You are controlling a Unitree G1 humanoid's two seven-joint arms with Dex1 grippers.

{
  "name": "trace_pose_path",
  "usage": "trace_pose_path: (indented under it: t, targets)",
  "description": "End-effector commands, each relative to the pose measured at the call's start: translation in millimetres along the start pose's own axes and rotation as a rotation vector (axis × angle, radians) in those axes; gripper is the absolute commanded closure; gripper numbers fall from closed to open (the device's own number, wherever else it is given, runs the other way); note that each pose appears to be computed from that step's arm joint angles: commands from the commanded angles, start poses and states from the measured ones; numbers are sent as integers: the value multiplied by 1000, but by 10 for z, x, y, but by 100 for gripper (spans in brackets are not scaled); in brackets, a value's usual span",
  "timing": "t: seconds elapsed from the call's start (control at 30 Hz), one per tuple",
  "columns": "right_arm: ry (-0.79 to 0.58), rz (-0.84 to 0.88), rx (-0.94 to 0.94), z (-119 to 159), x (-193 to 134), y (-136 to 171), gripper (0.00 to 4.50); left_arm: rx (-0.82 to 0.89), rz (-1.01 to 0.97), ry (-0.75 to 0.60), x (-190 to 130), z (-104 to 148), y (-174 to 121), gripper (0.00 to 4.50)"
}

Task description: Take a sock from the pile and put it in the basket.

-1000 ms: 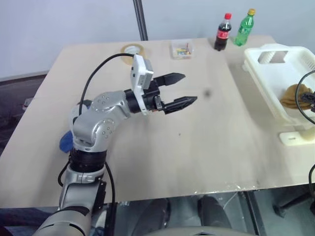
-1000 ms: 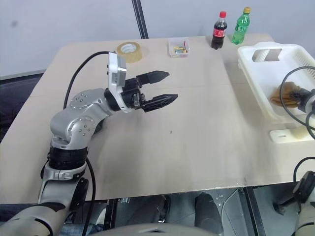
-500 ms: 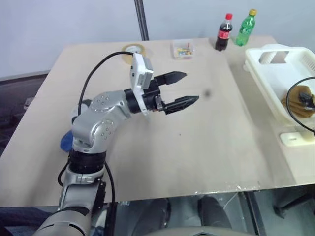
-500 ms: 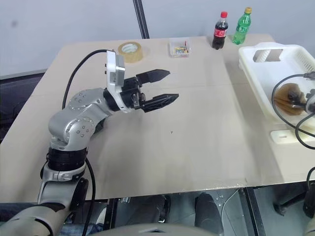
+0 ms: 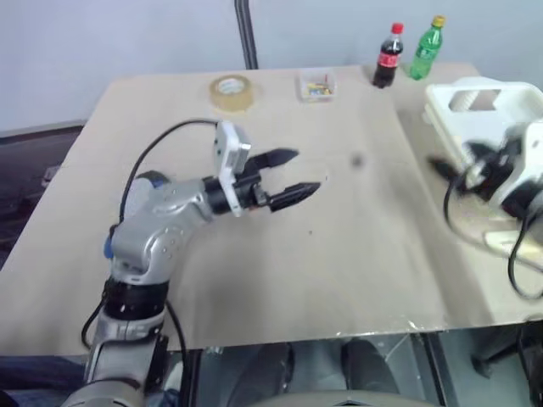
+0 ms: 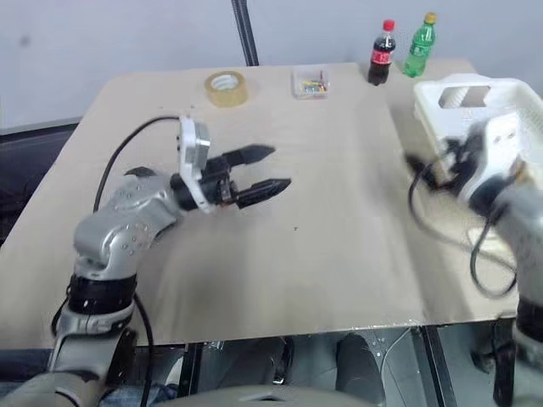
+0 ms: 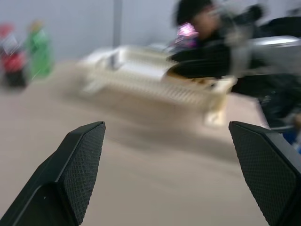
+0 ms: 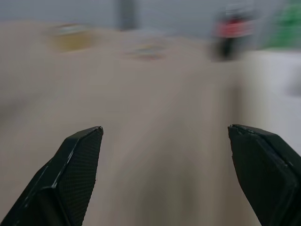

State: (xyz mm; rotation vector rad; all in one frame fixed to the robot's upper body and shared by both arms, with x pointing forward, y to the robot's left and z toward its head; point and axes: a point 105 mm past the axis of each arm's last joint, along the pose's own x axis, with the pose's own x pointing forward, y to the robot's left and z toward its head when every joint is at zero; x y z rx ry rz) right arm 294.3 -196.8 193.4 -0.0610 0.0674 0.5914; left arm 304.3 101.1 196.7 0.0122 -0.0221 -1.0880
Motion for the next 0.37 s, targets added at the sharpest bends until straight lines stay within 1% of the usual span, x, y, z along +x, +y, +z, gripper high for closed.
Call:
trace_pose_path:
  t: [0.03, 0.07, 0.13, 0.2, 0.27, 0.33, 0.37]
  targets:
    - [10, 183, 15, -201, -227, 365, 7, 13, 89, 35, -210, -126, -64, 0]
    - [43, 198, 31, -308, -291, 379, 7, 11, 118, 61, -284, -205, -77, 0]
    - [86, 203, 31, -429, -370, 361, 7, 11, 154, 93, -383, -300, -112, 0]
    - [129, 187, 21, -520, -418, 271, 7, 2, 207, 127, -530, -399, -154, 0]
    - [126, 230, 13, -491, -431, 271, 7, -3, 239, 147, -638, -424, -208, 0]
    - [166, 272, -55, -481, -409, 286, 7, 15, 270, 163, -728, -418, -238, 0]
    - [155, 283, -47, -449, -387, 288, 7, 16, 287, 164, -767, -408, -244, 0]
